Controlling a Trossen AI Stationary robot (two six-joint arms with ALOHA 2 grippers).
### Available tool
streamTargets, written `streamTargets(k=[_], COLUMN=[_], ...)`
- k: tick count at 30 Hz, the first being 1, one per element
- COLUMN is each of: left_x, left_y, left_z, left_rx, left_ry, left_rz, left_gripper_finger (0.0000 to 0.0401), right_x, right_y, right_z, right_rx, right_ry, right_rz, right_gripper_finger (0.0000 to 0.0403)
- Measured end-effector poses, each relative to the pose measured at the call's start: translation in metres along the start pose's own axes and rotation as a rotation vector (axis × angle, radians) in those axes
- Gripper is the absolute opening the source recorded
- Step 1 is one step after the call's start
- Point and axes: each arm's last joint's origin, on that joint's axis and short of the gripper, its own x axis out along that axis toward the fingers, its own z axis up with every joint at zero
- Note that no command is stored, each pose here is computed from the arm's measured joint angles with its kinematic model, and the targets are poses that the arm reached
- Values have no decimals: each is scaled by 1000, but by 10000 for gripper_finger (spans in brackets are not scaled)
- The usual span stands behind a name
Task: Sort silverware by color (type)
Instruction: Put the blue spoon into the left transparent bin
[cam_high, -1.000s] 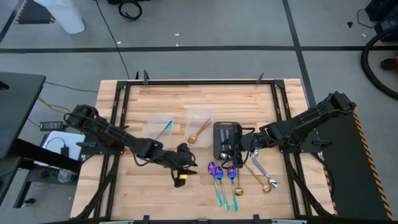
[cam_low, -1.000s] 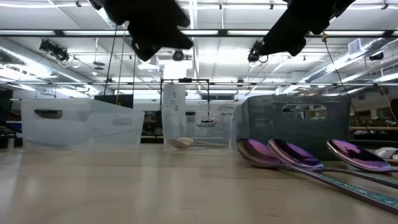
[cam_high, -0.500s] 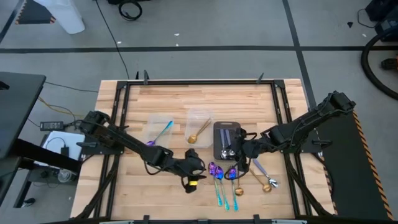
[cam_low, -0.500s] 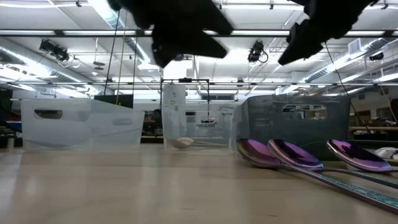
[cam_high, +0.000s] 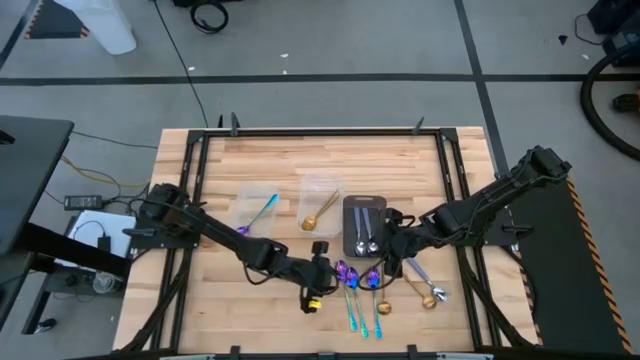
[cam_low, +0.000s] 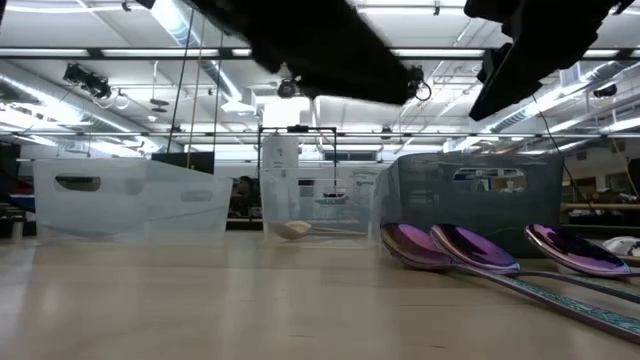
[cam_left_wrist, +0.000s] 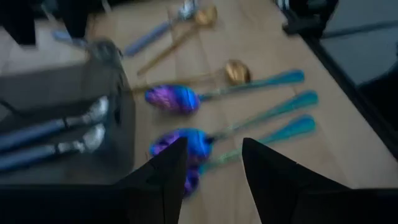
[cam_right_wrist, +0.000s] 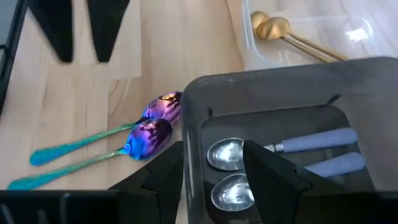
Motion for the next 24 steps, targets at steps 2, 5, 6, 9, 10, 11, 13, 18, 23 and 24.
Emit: streamTargets(k=[2,5,6,9,10,11,13,18,23,24], left_x=[5,14,15,19,20,21,22,21,24,26], left_y=[3,5,6,10,12,15,20,25,23,24], left_z=[-1,-9,-12,-11,-11,-11,-8,5,15,18], left_rx=[25,74,92,73,52,34,2,11,67,76], left_ry=[-4,16,35,13,17,22,31,93,149,152], left_rz=[0,-30,-36,-92,-117,-143,-170,-204,-229,-238], left_gripper_finger=[162,162,162,162,162,162,162,162,162,162], right_x=[0,0,0,0,0,-1,-1,-2,-3,-4], right_y=[0,0,0,1,1,2,1,3,6,5], right_z=[-1,-1,-1,-2,-3,-3,-4,-8,-11,-13], right_rx=[26,51,56,66,76,85,104,148,167,170], right_ry=[5,9,11,18,22,29,51,77,99,109], right_rz=[-2,-2,-2,1,7,16,28,32,26,21], right_gripper_finger=[176,176,176,176,176,176,176,176,176,176])
